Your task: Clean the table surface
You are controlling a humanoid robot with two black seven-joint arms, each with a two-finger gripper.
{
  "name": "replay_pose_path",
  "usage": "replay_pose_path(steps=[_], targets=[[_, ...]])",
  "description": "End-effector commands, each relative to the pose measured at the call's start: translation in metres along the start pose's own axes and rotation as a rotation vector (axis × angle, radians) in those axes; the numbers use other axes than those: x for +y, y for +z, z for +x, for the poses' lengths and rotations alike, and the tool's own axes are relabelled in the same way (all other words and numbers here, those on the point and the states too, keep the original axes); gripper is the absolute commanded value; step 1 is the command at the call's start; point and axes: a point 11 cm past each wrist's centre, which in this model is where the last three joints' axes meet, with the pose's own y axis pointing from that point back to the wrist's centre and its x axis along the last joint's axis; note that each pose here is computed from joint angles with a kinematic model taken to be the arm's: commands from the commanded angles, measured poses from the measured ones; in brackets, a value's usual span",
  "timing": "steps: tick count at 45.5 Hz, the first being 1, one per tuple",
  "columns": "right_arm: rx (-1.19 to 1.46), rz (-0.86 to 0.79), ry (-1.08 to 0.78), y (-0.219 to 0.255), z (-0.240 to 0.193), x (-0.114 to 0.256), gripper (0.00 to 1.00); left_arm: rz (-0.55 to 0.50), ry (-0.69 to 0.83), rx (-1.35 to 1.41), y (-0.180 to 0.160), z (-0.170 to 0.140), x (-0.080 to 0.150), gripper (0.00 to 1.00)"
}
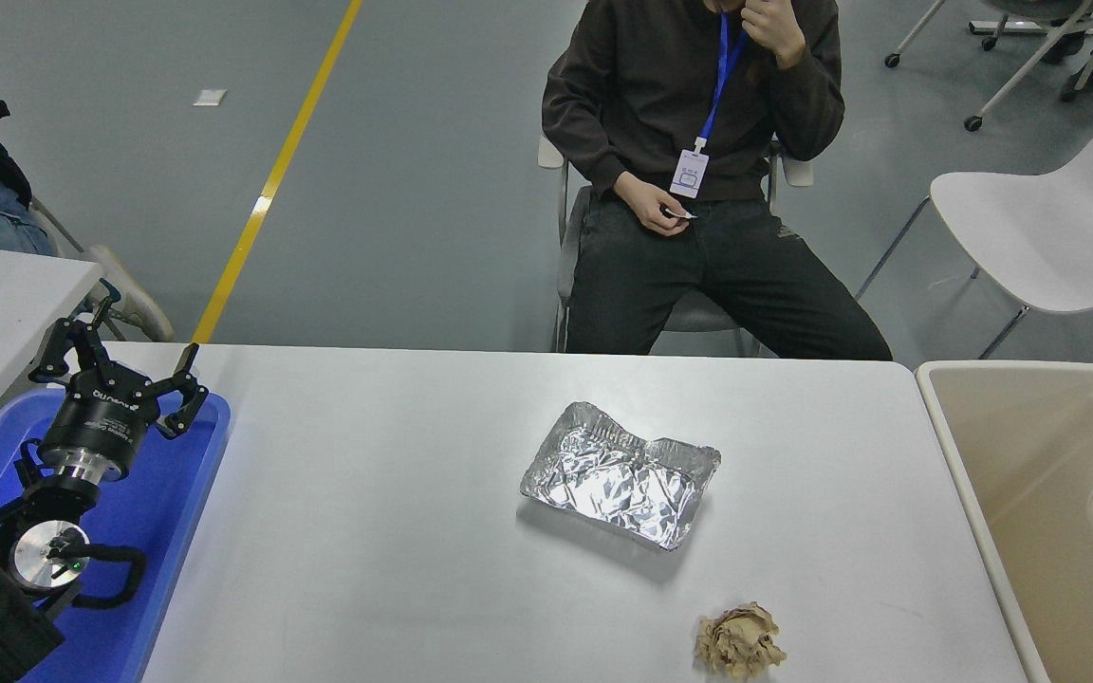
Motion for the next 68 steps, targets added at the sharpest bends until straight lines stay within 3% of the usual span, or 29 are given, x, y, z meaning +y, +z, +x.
replay_pose_path(steps=[1,3,20,32,43,68], targets=[[-0.009,0.009,0.064,-0.006,0.004,0.0,0.93,0.0,0.001,0.0,0.0,0.0,0.0,1.0],[-0.011,0.01,0.065,-0.007,0.004,0.0,0.97,-0.001,0.0,0.0,0.0,0.0,0.0,1.0],[-0.06,0.018,0.074,-0.01,0.005,0.0,0.98,-0.001,0.0,0.0,0.0,0.0,0.0,1.0],[-0.407,0.073,0.052,-0.023,0.017,0.003,0.98,-0.001,0.0,0.0,0.0,0.0,0.0,1.0],[-0.882,0.239,-0.013,-0.063,0.031,0.015,0.98,0.0,0.001,0.0,0.0,0.0,0.0,1.0],[-1.162,0.625,-0.257,-0.125,0.034,0.07,0.99,-0.001,0.0,0.0,0.0,0.0,0.0,1.0]])
